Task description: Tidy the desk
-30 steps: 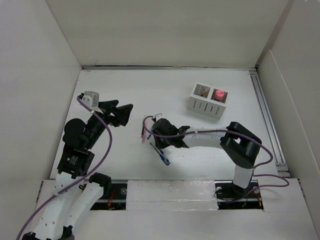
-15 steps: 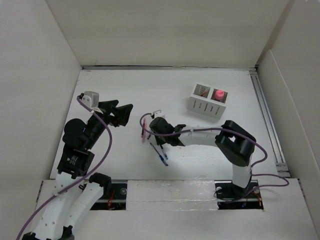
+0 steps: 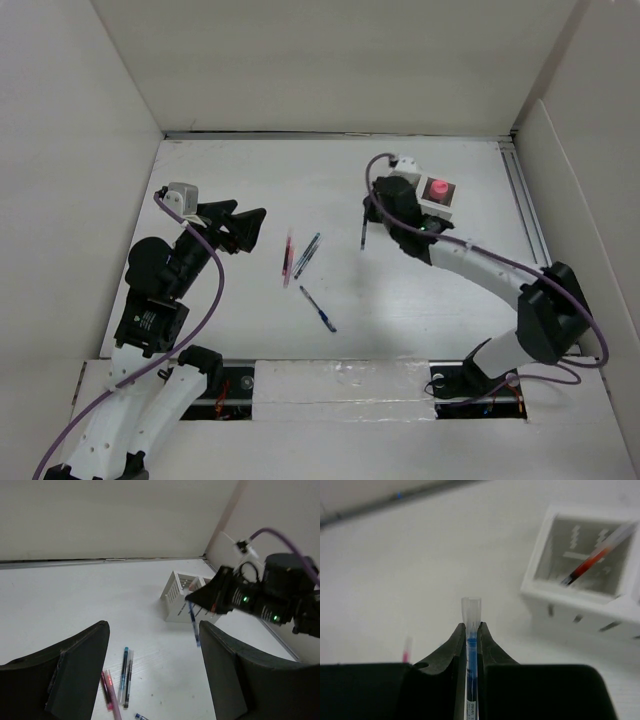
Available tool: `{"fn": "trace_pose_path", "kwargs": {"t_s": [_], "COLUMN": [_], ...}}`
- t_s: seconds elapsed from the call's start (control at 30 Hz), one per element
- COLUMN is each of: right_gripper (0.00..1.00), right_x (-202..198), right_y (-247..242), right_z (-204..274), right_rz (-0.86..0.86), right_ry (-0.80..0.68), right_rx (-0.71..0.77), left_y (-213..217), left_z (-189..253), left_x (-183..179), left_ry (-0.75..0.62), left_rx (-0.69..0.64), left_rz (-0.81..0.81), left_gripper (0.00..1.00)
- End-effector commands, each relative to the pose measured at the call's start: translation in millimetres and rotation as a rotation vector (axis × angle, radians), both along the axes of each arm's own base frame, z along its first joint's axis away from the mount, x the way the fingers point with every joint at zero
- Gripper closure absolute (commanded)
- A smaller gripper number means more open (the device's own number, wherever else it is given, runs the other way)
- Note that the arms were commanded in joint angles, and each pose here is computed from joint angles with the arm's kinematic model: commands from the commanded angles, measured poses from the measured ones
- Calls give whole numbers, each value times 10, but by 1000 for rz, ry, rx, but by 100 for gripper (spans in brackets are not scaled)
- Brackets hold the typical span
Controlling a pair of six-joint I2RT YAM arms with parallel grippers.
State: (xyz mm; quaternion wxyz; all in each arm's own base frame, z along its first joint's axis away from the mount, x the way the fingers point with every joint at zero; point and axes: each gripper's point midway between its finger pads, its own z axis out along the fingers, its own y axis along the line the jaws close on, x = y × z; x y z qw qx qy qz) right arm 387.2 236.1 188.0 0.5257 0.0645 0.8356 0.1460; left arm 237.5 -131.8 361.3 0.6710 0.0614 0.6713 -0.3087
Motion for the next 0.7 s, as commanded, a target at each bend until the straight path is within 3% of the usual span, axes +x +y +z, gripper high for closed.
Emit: {"fn": "trace_pose_path", "kwargs": {"t_s": [0.0, 0.1, 0.33, 0.5, 0.67], "right_gripper": [100, 100, 100, 100, 98], "right_x": [398, 731, 1435, 1567, 1380], "right_y": [-487, -1021, -1515, -1676, -1608], "right_z": [692, 1028, 1058, 944, 646], "right_rz": [-207, -389, -577, -638, -680], "right_ry": [-223, -369, -400, -403, -362], "right_rx": [140, 164, 45, -30, -164], "left_y": [-8, 4, 17, 18, -6], "left_z": [139, 174, 166, 154, 146], "left_x": [-50, -75, -61, -37, -34], "left_ry": [-49, -65, -61, -55, -51], "left_rx": [-9, -15, -12, -7, -6], "left_rz": [-13, -11, -2, 3, -9], "left_gripper": [32, 32, 32, 32, 32]}}
